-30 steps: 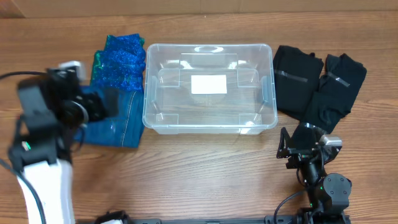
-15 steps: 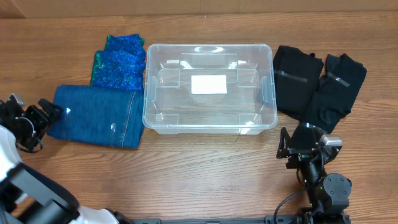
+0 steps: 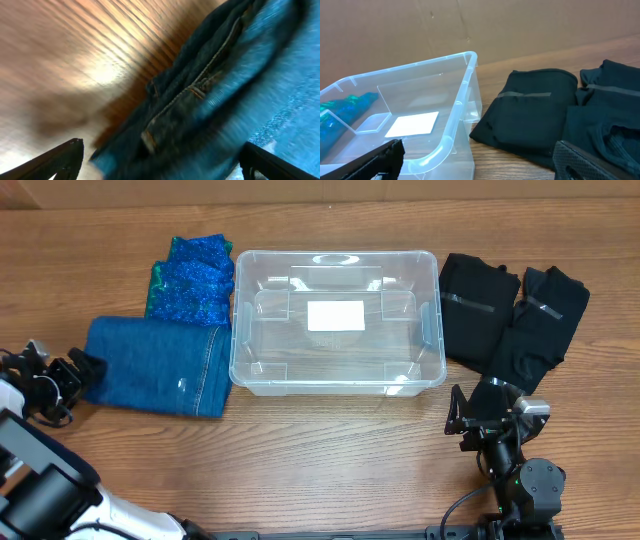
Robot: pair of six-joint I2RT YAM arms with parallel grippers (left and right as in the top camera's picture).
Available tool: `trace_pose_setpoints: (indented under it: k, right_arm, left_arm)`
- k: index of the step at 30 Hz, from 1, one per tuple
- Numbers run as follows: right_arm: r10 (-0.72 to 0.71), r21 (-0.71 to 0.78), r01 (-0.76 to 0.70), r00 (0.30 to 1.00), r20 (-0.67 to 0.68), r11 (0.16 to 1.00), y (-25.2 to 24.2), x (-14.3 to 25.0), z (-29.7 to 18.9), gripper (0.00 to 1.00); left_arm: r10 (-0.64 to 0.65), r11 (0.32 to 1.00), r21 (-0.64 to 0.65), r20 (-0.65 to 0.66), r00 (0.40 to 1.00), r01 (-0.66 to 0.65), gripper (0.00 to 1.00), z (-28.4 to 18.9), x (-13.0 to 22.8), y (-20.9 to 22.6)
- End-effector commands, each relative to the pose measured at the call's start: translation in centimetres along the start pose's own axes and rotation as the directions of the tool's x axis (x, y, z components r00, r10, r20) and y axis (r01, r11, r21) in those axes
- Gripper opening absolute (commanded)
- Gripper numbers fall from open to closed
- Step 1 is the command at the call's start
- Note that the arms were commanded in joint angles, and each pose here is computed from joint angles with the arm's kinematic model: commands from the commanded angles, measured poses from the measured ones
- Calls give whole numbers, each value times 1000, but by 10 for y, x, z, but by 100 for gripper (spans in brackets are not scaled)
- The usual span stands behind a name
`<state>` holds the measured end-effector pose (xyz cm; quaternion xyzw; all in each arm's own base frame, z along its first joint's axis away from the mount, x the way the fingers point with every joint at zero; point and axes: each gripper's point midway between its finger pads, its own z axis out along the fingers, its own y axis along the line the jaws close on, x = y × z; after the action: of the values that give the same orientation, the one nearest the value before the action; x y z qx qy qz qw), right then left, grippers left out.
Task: Pack container
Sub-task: 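Lift the denim with the left gripper and lower it into the bin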
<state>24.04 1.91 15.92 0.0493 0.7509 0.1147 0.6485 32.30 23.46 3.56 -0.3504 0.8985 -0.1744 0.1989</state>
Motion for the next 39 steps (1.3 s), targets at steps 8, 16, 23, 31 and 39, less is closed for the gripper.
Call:
trace_pose_setpoints:
  k: [8, 16, 23, 31, 39]
  right_arm:
    - [4, -1, -4, 1000, 9, 1000, 0, -2, 0, 100]
    - [4, -1, -4, 1000, 9, 1000, 0, -2, 0, 100]
    - [4, -1, -4, 1000, 9, 1000, 0, -2, 0, 100]
    - [4, -1, -4, 1000, 9, 1000, 0, -2, 0, 100]
    - [4, -1, -4, 1000, 9, 1000, 0, -2, 0, 100]
  left_arm:
    - [27, 969, 246, -136, 990, 7, 93, 60, 28, -25]
    - [8, 942, 333, -164, 986, 48, 24, 49, 31, -45]
    - [59, 943, 331, -119, 991, -17, 4, -29, -2, -95]
    - [257, 882, 349, 207, 944, -316, 4, -219, -2, -229]
    - [224, 799, 444, 409, 885, -407, 4, -328, 70, -332]
